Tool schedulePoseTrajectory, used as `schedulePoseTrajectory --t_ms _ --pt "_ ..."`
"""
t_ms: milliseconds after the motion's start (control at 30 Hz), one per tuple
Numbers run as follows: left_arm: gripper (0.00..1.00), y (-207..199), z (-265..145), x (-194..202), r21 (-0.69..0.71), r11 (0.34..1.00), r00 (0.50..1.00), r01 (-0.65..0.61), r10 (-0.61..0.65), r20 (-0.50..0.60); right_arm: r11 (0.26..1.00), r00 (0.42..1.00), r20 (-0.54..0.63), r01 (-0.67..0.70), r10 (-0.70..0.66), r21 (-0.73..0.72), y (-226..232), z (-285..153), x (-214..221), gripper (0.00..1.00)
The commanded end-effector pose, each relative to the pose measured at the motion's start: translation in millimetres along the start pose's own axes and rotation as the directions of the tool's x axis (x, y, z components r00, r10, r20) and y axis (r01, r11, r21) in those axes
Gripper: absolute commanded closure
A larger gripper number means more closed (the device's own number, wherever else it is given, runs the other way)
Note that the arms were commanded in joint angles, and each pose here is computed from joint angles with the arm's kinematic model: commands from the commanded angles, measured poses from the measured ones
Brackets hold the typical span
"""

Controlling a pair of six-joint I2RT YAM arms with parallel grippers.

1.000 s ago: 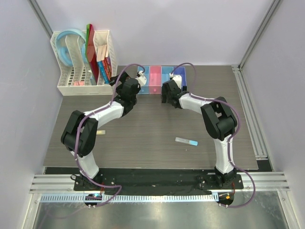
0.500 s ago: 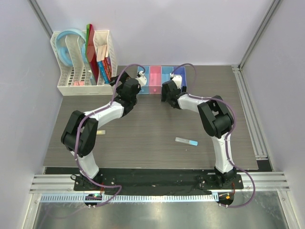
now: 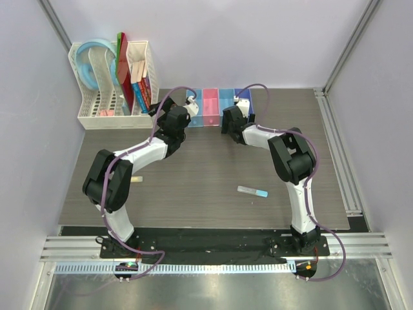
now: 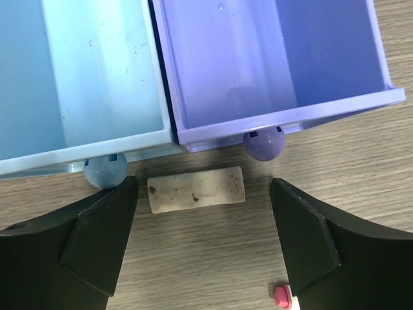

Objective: Sort the stationery into containers
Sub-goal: Pick up the stationery from the center of the board.

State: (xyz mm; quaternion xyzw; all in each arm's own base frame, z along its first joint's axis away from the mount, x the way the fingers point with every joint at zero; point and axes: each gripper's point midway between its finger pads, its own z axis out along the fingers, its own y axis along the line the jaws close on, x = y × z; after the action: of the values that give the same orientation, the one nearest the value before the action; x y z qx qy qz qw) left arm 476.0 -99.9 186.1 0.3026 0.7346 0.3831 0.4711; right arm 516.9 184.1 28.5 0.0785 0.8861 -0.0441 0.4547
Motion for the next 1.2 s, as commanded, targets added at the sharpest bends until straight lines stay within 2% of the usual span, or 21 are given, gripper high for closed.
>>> schedulePoseTrajectory --t_ms 0,233,600,733,1167 --pt "0.00 9.0 1.3 -6.8 -0.023 0.999 0.999 0.047 -0.046 0.020 0.999 1.000 -0.005 0.027 -0.026 0.018 -3.2 10.3 3.6 0.13" --pt "0.00 10.7 1.2 -7.7 -0.025 0.999 0.999 0.047 -0.046 0.018 0.998 0.998 -0.022 0.059 -0.060 -0.030 6.2 12.1 4.7 0.22" --pt "0.00 12.9 1.1 -9.8 -0.022 0.999 0.999 0.049 -0.048 0.015 0.995 0.995 -0.033 0.092 -0.093 -0.037 5.8 5.2 5.3 0.50" --pt "0.00 16.0 -1.3 -10.5 -0.016 0.998 0.998 0.063 -0.063 0.009 0.995 0.995 -0.028 0.095 -0.096 -0.043 4.9 -3.7 -2.1 0.57" --pt "0.00 3.8 4.1 10.0 0.047 0.997 0.997 0.062 -0.059 -0.053 0.986 0.994 0.048 0.106 -0.100 -0.129 6.7 -76.2 -64.7 0.58"
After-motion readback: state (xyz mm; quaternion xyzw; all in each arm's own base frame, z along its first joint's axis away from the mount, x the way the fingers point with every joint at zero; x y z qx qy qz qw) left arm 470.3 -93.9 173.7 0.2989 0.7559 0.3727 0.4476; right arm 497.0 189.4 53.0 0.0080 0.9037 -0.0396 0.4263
